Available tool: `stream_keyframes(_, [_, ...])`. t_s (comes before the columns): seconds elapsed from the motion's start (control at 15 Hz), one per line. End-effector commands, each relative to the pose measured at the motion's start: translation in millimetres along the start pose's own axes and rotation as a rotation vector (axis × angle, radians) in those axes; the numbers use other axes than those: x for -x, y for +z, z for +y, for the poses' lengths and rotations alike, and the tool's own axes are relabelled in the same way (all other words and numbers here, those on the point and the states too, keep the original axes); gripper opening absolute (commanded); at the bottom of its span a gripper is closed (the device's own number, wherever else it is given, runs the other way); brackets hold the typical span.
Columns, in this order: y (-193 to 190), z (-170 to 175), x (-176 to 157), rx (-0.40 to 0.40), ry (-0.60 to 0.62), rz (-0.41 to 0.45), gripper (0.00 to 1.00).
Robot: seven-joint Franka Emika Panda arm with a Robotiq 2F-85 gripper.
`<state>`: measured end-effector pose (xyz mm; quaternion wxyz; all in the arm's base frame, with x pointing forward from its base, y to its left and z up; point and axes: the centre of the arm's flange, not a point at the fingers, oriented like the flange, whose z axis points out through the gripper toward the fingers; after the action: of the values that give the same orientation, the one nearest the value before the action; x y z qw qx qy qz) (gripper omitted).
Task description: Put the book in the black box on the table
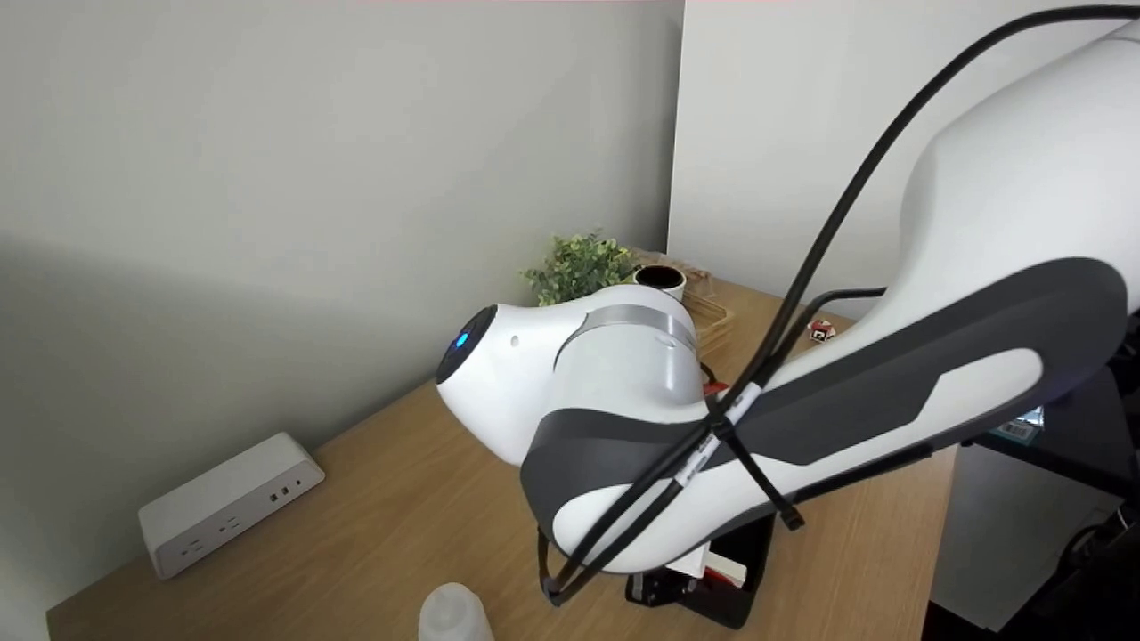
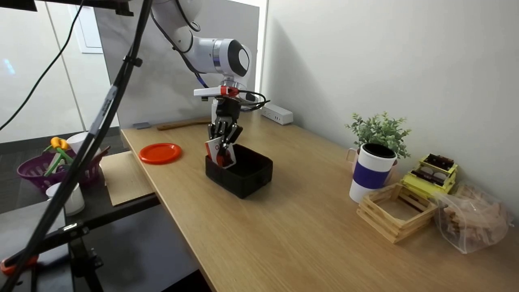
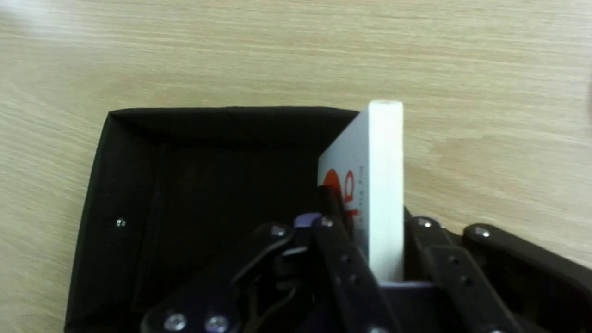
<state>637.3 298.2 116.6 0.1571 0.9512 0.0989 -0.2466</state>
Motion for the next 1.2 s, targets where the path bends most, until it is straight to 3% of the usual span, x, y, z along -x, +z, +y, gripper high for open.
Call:
stream_keyframes(0.0, [-6, -1, -3, 0.014, 0.007, 0.001, 0.58])
stream_keyframes(0.4, [-9, -6, 2, 0.016, 0.007, 0.013, 0.99])
stream_keyframes(1.13, [-25, -13, 27, 0.014, 0.089, 0.062, 1.00])
